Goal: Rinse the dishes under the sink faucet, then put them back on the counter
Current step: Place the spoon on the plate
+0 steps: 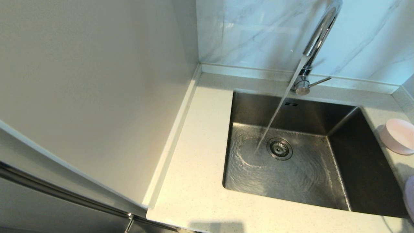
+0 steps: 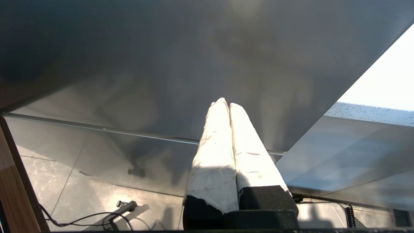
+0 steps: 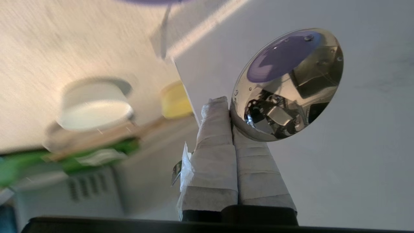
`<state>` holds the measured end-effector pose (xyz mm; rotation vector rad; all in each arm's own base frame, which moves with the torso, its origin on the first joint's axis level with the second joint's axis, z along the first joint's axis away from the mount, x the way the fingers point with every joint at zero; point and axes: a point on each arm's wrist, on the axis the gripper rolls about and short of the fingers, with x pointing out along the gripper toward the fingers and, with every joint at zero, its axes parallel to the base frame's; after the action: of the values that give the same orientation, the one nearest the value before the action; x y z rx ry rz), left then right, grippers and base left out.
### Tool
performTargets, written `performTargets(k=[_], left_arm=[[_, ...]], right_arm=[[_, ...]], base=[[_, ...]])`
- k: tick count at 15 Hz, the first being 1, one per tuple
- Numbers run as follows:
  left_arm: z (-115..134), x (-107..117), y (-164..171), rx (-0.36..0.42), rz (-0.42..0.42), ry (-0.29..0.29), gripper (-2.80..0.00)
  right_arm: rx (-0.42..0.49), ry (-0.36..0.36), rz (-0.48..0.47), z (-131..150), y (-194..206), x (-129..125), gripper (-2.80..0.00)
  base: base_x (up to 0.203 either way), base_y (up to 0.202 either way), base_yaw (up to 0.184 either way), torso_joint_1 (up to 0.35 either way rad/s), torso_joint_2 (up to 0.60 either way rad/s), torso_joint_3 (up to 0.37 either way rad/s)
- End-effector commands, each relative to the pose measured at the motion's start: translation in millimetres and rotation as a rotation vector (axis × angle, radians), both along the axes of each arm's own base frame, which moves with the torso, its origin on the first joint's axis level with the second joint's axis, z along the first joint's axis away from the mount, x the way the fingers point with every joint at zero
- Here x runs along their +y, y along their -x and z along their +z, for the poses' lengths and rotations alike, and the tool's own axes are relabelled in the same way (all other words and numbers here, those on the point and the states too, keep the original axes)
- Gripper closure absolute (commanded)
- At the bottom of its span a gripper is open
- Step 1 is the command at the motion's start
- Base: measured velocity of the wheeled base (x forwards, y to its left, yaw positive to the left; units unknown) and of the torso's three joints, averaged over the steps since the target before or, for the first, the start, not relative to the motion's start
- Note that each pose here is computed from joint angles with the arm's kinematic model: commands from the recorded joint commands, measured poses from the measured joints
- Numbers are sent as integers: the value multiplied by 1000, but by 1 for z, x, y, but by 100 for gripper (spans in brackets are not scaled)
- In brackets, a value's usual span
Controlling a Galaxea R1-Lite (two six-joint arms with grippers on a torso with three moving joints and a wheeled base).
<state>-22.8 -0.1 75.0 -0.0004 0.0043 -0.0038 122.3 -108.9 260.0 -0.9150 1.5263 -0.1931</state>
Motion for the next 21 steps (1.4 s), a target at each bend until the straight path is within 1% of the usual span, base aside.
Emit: performTargets(k=[1,3,4,5,6,10,11,14,19,21], left_arm=[[0,0,0,0,1,0,0],[0,0,0,0,1,0,0],[0,0,0,0,1,0,0],[0,0,0,0,1,0,0],[0,0,0,0,1,0,0],[0,0,0,0,1,0,0],[0,0,0,0,0,0,0],[0,0,0,0,1,0,0],[0,0,0,0,0,0,0],[0,0,0,0,1,0,0]], right_arm=[[-107,-64,-26,1,9,6,0],[-195,-158,-18,-8,23,17,0],[-223,-179,-22,-15,27,21,0],[-249,-172,-25,-22,30,23,0],[-303,-126,-20,-26,29,22,0],[-439,-7,1,-63,14,9,0],[-437,-2,4,-71,7,4,0],[-361,-2,44,-81,-7,-8,0],[-285,52,149,-72,-17,-16,0],[-214,100,212,-62,-18,-18,0]], base=[[0,0,0,0,0,0],[0,0,0,0,0,0],[0,0,0,0,0,0],[0,0,0,0,0,0],[0,0,0,0,0,0],[0,0,0,0,0,0],[0,0,0,0,0,0],[0,0,0,0,0,0],[0,0,0,0,0,0],[0,0,0,0,0,0]])
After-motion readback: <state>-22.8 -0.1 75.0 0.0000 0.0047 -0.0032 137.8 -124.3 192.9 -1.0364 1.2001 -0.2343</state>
